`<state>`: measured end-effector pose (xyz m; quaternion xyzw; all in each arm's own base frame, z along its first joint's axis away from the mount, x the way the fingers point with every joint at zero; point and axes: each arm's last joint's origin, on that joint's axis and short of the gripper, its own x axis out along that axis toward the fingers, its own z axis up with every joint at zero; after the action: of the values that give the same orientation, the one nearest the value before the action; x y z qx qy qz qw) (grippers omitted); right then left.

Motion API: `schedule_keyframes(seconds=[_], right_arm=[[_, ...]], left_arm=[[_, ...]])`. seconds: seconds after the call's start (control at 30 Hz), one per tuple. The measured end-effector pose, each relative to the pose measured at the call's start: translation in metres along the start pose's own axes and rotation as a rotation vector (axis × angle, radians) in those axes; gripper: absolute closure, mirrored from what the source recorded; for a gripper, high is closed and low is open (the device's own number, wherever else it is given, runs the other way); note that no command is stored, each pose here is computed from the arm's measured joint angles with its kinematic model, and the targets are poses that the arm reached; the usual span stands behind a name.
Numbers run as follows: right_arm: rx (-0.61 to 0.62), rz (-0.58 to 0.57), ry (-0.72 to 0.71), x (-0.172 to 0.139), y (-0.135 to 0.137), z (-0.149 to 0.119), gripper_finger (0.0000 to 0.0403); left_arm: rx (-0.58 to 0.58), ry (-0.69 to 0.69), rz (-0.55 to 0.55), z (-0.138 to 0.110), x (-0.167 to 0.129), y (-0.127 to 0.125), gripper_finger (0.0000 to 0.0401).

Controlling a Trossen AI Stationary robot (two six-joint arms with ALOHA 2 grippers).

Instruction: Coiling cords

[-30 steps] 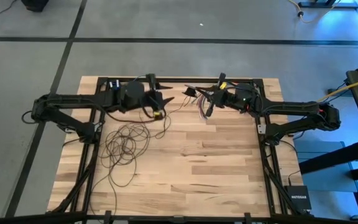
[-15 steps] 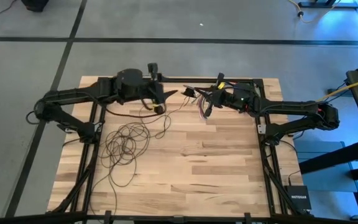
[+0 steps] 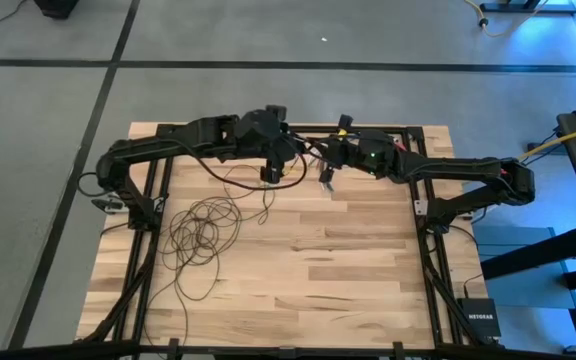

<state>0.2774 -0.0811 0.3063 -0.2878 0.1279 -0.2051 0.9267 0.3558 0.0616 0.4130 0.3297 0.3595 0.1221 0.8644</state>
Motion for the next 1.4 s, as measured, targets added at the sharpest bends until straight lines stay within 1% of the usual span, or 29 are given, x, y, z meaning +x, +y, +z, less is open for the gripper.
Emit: schedule_keyframes(seconds=[0.07, 0.23, 0.4, 0.47, 0.63, 0.7, 0.8, 0.93, 0.97, 1.1, 1.2, 1.3, 1.4], right_arm=[[0.000, 0.002, 0.000, 0.000, 0.000, 0.000, 0.0400], [-0.001, 0.020, -0.013, 0.000, 0.001, 0.001, 0.0400], [-0.002, 0.024, -0.014, 0.000, 0.001, 0.001, 0.0400], [-0.002, 0.024, -0.014, 0.000, 0.001, 0.001, 0.0400], [-0.001, 0.014, -0.012, 0.000, 0.000, 0.001, 0.0400], [-0.001, -0.011, 0.003, 0.000, 0.000, 0.001, 0.0400], [0.001, -0.052, 0.022, 0.000, -0.002, 0.000, 0.0400], [0.011, -0.086, 0.027, -0.001, -0.004, 0.001, 0.0400], [0.021, -0.093, 0.020, -0.001, -0.004, 0.002, 0.0400], [0.072, -0.124, -0.020, -0.001, -0.007, 0.006, 0.0400], [0.108, -0.143, -0.053, -0.001, -0.009, 0.009, 0.0400], [0.149, -0.162, -0.101, -0.002, -0.012, 0.013, 0.0400], [0.183, -0.187, -0.146, -0.003, -0.015, 0.017, 0.0400]], left_arm=[[-0.002, -0.006, 0.004, 0.000, 0.000, 0.001, 0.0219], [-0.020, -0.041, 0.036, 0.000, -0.013, 0.009, 0.0219], [-0.032, -0.021, 0.041, -0.005, -0.012, 0.014, 0.0219], [-0.056, -0.022, 0.038, -0.008, -0.012, 0.017, 0.0219], [-0.177, -0.081, -0.104, -0.028, -0.016, 0.022, 0.0219], [-0.220, -0.082, -0.102, -0.039, -0.014, 0.019, 0.0219], [-0.268, -0.125, -0.062, -0.055, -0.015, 0.010, 0.0219], [-0.323, -0.238, 0.028, -0.080, -0.019, -0.012, 0.0219], [-0.344, -0.278, 0.060, -0.087, -0.018, -0.018, 0.0219], [-0.431, -0.505, 0.215, -0.111, -0.011, -0.039, 0.0219], [-0.455, -0.625, 0.285, -0.120, 0.002, -0.052, 0.0219], [-0.458, -0.663, 0.306, -0.123, 0.017, -0.059, 0.0219], [-0.404, -0.636, 0.306, -0.122, 0.026, -0.062, 0.0219]])
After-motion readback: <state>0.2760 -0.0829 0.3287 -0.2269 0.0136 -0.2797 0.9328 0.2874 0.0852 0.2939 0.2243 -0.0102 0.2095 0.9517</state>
